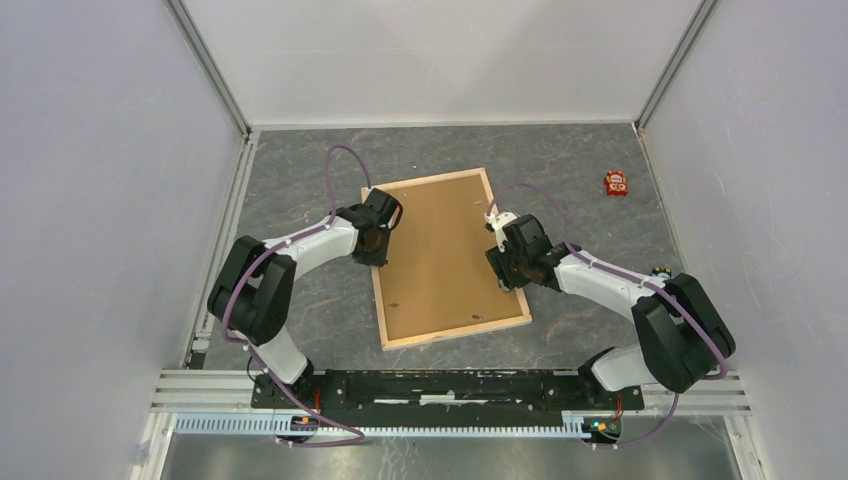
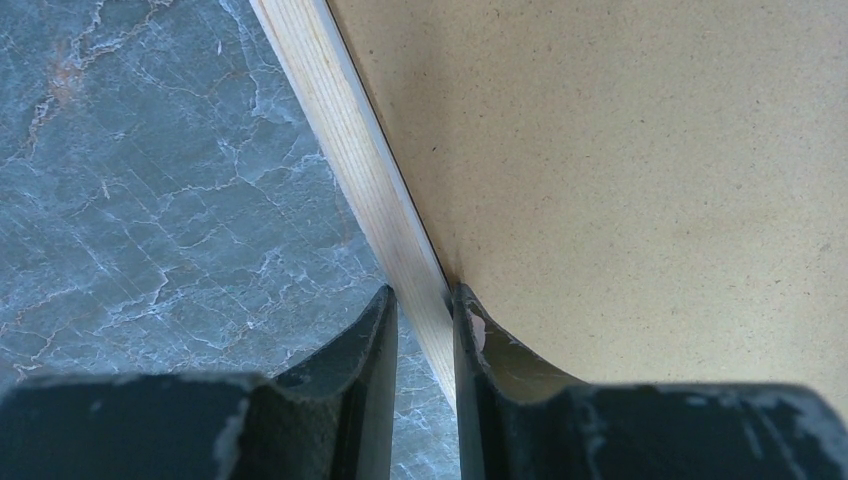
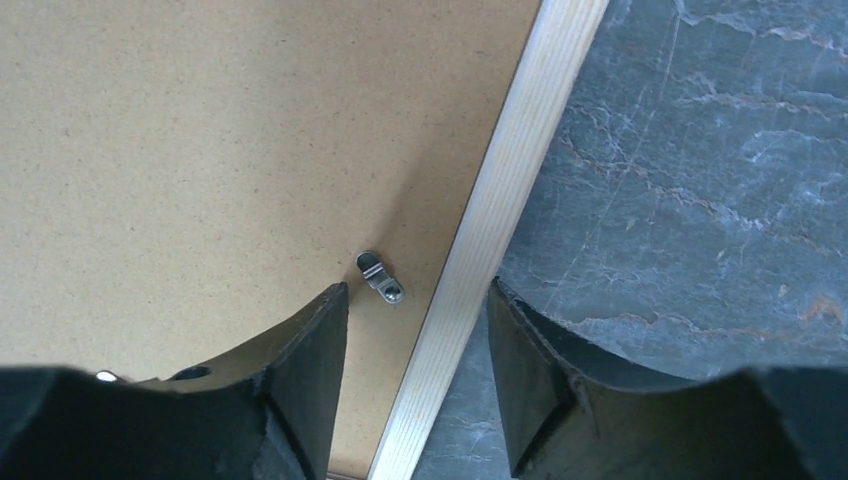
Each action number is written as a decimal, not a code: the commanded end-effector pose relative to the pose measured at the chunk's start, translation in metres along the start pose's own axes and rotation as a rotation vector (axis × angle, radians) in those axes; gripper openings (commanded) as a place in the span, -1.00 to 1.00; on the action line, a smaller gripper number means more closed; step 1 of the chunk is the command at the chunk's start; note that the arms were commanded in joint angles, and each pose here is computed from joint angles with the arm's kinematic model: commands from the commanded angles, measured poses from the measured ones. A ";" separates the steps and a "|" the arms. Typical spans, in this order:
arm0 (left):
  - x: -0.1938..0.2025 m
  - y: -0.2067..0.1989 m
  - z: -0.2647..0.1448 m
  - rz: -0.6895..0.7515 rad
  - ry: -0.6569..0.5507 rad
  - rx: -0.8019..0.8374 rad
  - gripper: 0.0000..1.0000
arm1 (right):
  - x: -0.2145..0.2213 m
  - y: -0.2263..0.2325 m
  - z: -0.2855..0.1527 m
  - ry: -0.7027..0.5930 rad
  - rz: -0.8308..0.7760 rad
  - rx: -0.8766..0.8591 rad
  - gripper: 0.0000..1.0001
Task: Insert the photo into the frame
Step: Install the photo frame at the center of the board.
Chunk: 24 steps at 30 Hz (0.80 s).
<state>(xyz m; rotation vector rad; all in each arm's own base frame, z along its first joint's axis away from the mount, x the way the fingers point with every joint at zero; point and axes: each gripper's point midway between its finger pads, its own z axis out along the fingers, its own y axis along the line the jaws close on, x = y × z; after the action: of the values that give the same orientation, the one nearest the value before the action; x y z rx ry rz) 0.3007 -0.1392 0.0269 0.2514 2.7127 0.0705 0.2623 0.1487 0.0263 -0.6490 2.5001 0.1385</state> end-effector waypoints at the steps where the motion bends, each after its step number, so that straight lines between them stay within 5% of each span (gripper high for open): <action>1: 0.025 0.018 -0.001 0.083 0.102 -0.051 -0.96 | 0.000 -0.007 0.009 0.003 0.028 0.064 0.04; 5: 0.025 0.013 0.000 0.073 0.105 -0.030 -0.96 | 0.002 -0.010 0.010 0.001 0.076 0.104 -0.16; 11: 0.029 0.006 0.002 0.044 0.116 0.005 -0.96 | 0.011 -0.015 0.009 0.026 0.217 0.192 -1.00; 19: 0.041 0.001 -0.003 -0.092 0.170 -0.005 -0.96 | 0.004 0.003 0.006 0.001 0.292 0.188 -1.00; 24: 0.052 -0.001 -0.010 -0.143 0.170 0.016 -0.96 | -0.026 0.000 -0.010 -0.080 0.251 0.172 -0.49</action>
<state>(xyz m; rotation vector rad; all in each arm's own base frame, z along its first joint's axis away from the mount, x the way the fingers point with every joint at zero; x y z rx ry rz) 0.2948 -0.1419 0.0258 0.1182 2.7480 0.0186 0.2701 0.1407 0.0292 -0.2640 2.5041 -0.0451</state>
